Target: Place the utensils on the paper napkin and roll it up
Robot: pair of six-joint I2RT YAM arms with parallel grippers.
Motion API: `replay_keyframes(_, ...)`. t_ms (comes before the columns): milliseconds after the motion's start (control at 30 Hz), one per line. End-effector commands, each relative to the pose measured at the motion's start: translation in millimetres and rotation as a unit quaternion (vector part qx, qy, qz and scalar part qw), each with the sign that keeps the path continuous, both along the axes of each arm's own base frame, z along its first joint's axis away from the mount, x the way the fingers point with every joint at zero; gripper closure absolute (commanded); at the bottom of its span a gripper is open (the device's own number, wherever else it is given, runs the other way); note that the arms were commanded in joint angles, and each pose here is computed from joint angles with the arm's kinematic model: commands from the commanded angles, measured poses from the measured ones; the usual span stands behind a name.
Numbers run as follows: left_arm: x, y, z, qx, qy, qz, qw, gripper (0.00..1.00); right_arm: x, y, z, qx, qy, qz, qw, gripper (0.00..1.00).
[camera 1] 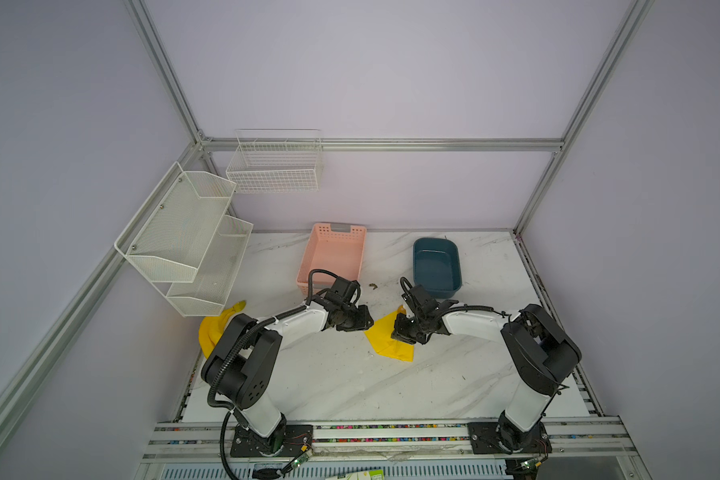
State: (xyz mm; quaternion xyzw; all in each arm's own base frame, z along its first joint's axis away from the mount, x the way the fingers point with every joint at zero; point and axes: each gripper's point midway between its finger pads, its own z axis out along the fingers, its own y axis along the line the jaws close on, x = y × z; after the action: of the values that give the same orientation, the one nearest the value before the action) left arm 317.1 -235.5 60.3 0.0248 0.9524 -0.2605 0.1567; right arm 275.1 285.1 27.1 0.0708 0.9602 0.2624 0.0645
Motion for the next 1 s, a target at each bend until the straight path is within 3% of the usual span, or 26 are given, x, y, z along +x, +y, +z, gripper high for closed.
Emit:
replay_keyframes(0,-12.4,12.7,-10.3,0.004,0.017,0.001,1.0,0.55,-15.6,-15.4,-26.1,-0.041,0.029,0.001,0.999,0.81)
replay_keyframes(467,-24.8,-12.8,-41.0,-0.104,0.081,-0.001,0.991,0.46,-15.0,-15.1,-25.0,-0.04,0.029,-0.001,0.999,0.81)
replay_keyframes(767,-11.8,-18.1,-23.3,-0.12,0.044,-0.005,0.992,0.43,-15.4,-13.8,-25.9,-0.036,0.03,-0.001,0.999,0.8)
replay_keyframes(967,-3.4,-18.8,-4.1,-0.121,0.012,-0.009,0.993,0.47,-16.2,-13.9,-25.9,-0.034,0.031,-0.002,0.999,0.81)
